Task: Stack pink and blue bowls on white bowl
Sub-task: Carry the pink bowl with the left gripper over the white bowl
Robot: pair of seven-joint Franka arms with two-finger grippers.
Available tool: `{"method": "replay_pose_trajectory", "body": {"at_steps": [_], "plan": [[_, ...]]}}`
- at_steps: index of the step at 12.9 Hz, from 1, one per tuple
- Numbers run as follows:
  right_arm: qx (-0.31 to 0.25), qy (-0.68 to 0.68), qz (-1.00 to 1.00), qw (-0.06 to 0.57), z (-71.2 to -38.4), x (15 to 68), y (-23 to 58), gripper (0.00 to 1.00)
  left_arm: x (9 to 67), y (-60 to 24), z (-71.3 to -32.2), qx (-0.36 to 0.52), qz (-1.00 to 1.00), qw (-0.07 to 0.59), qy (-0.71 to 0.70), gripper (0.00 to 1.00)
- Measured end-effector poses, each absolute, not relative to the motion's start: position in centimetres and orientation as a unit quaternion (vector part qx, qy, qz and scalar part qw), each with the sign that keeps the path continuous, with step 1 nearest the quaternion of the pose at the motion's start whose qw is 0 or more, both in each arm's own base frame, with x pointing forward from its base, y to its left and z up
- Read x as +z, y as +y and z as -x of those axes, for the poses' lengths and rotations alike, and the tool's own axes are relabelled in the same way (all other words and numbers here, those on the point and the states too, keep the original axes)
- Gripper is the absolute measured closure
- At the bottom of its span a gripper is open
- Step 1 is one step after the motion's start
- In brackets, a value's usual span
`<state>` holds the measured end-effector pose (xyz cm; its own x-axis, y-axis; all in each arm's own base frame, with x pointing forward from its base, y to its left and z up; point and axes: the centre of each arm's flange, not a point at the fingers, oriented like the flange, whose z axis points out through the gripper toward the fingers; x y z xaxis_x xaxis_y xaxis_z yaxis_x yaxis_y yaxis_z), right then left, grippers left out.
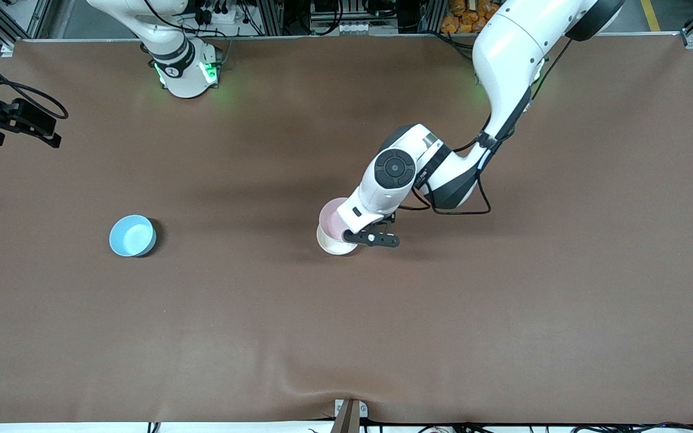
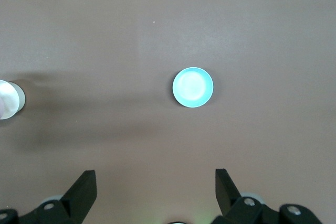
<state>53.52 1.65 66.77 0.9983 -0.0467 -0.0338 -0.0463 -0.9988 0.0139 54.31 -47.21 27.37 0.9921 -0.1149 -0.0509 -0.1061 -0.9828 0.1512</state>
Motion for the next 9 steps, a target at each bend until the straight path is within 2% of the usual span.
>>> {"method": "replay_pose_trajectory", "body": {"at_steps": [9], "plan": [[-0.021,-0.023,-0.999,0.006,-53.7,66.4,1.6,0.0,25.1,-47.6,-55.1,-0.015,-0.994,0.096,-0.054,0.97]]}}
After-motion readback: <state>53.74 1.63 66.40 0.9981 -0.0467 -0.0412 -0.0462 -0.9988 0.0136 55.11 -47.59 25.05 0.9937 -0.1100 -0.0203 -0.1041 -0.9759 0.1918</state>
